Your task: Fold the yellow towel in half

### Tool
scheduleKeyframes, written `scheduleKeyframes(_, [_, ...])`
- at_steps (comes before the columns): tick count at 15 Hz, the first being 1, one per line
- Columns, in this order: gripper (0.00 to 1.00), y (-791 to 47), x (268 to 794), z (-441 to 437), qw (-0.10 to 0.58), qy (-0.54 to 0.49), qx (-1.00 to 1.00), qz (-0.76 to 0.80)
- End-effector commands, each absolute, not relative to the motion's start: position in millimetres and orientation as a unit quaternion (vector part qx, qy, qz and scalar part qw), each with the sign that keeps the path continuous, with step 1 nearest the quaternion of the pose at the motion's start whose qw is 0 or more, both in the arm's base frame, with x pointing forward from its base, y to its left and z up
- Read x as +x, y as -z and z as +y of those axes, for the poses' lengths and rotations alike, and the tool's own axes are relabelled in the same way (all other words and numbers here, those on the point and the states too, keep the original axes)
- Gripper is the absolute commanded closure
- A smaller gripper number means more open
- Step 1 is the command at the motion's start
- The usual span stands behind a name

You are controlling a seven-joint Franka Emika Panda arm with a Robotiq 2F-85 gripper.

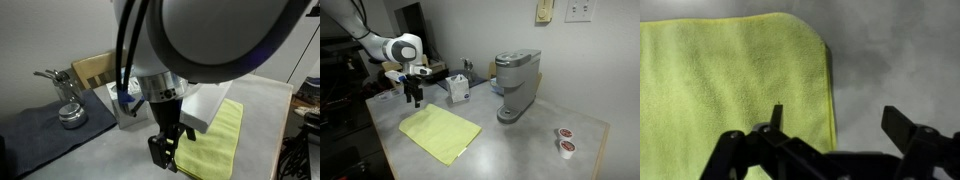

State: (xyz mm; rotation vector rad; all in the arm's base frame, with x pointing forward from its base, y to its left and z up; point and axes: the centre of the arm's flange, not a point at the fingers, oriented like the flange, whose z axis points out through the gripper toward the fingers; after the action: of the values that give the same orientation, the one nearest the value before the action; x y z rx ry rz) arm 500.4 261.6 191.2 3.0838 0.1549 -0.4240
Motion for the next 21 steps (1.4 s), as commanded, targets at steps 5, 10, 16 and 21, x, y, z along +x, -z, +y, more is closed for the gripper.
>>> scheduleKeyframes(5, [0.0,-163.8,516.5,252.6,0.027,0.169,0.984,0.051])
scheduleKeyframes(10, [0.0,-159.8,523.9,244.2,0.03,0.18,0.982,0.043])
scheduleKeyframes(16, [0.0,-157.9,517.4,246.4,0.029,0.171,0.984,0.03])
scheduleKeyframes(21, [0.0,-150.1,518.7,248.9,0.029,0.176,0.983,0.033])
